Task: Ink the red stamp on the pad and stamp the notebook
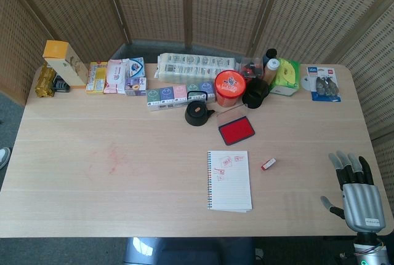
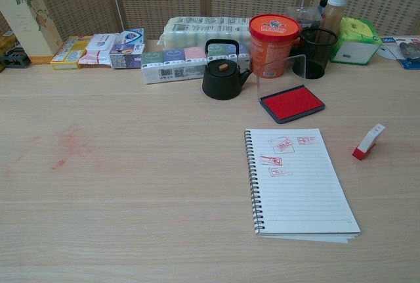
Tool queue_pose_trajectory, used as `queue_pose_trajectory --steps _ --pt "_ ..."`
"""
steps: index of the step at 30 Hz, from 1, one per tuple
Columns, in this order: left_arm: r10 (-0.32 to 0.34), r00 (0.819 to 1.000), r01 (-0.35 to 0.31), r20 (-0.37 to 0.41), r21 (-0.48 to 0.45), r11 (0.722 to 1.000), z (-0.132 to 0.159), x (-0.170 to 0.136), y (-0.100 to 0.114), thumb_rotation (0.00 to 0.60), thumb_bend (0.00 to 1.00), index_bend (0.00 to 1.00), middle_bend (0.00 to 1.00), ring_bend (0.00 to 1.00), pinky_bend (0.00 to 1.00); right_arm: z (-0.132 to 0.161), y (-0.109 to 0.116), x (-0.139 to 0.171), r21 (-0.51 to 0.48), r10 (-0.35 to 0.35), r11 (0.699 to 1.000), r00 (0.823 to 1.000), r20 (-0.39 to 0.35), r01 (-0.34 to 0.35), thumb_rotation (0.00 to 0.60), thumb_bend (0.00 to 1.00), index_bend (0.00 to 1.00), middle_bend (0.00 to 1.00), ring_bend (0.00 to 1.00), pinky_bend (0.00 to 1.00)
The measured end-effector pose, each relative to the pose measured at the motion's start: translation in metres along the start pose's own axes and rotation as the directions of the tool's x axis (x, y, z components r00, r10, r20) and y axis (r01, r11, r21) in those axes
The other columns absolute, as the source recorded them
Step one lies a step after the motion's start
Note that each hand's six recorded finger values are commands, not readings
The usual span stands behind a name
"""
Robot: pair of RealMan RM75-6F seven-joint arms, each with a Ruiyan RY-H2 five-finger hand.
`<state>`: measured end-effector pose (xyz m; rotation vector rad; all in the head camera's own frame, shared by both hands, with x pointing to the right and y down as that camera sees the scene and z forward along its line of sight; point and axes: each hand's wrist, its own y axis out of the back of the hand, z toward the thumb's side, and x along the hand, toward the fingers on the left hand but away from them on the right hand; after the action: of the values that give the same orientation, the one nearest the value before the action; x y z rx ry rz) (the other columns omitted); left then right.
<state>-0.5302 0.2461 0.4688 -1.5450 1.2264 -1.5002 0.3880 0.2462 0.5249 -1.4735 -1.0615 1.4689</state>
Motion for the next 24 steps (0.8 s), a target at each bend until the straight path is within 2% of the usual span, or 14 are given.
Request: queue_pose_trajectory --steps 4,6,8,10,12,13,16,18,21,24 --pt "0.0 1.0 0.0 0.007 -0.007 1.0 0.001 0.0 0.002 0.6 0.02 0.0 0.0 0.0 0.04 0.001 -0.003 0.0 0.011 0.005 1.0 1.0 -0.002 -0.005 0.6 0.0 0.07 0.01 0.0 0.0" --pt "0.004 1.0 -0.004 0.01 -0.008 1.0 0.001 0.0 0.004 0.6 0.02 0.0 0.0 0.0 0.04 0.002 -0.004 -0.001 0.013 0.004 1.0 1.0 -0.007 -0.004 0.6 0.0 0.09 0.08 0.05 0.02" --pt "0.008 1.0 -0.008 0.012 -0.011 1.0 0.002 0.0 0.005 0.6 0.02 0.0 0.0 0.0 0.04 0.005 -0.005 -0.002 0.014 -0.002 1.0 1.0 -0.018 0.002 0.6 0.0 0.11 0.21 0.18 0.14" --pt "0.008 1.0 -0.008 0.013 -0.017 1.0 0.002 -0.001 0.006 0.6 0.02 0.0 0.0 0.0 0.04 0.008 -0.006 -0.004 0.014 -0.014 1.0 0.999 -0.031 0.014 0.6 0.03 0.13 0.42 0.38 0.39" --pt "0.008 1.0 -0.008 0.014 -0.022 1.0 0.002 -0.001 0.007 0.6 0.02 0.0 0.0 0.0 0.04 0.012 -0.007 -0.008 0.014 -0.036 0.999 0.998 -0.055 0.036 0.6 0.08 0.14 0.54 0.53 0.59" --pt "0.008 1.0 -0.008 0.015 -0.024 1.0 0.002 -0.001 0.008 0.6 0.02 0.0 0.0 0.0 0.04 0.015 -0.009 -0.01 0.013 -0.045 0.999 0.997 -0.067 0.046 0.6 0.1 0.15 0.6 0.59 0.69" --pt "0.006 1.0 -0.006 0.013 -0.025 1.0 0.002 -0.001 0.008 0.6 0.02 0.0 0.0 0.0 0.04 0.025 -0.016 -0.019 0.021 -0.055 0.998 0.991 -0.119 0.057 0.6 0.17 0.17 0.68 0.69 0.84" --pt "0.003 1.0 -0.003 0.012 -0.025 1.0 0.002 0.0 0.007 0.6 0.02 0.0 0.0 0.0 0.04 0.034 -0.023 -0.027 0.026 -0.043 0.998 0.986 -0.163 0.048 0.6 0.19 0.2 0.71 0.73 0.89" --pt "-0.003 1.0 0.003 0.009 -0.025 1.0 0.001 0.001 0.006 0.6 0.03 0.0 0.0 0.0 0.04 0.046 -0.034 -0.04 0.025 -0.005 1.0 0.971 -0.238 0.011 0.6 0.21 0.22 0.73 0.75 0.91" --pt "-0.007 1.0 0.008 0.005 -0.025 1.0 0.0 0.003 0.005 0.6 0.03 0.0 0.0 0.0 0.04 0.058 -0.047 -0.053 0.004 0.049 0.999 0.947 -0.318 -0.05 0.6 0.22 0.24 0.74 0.76 0.91"
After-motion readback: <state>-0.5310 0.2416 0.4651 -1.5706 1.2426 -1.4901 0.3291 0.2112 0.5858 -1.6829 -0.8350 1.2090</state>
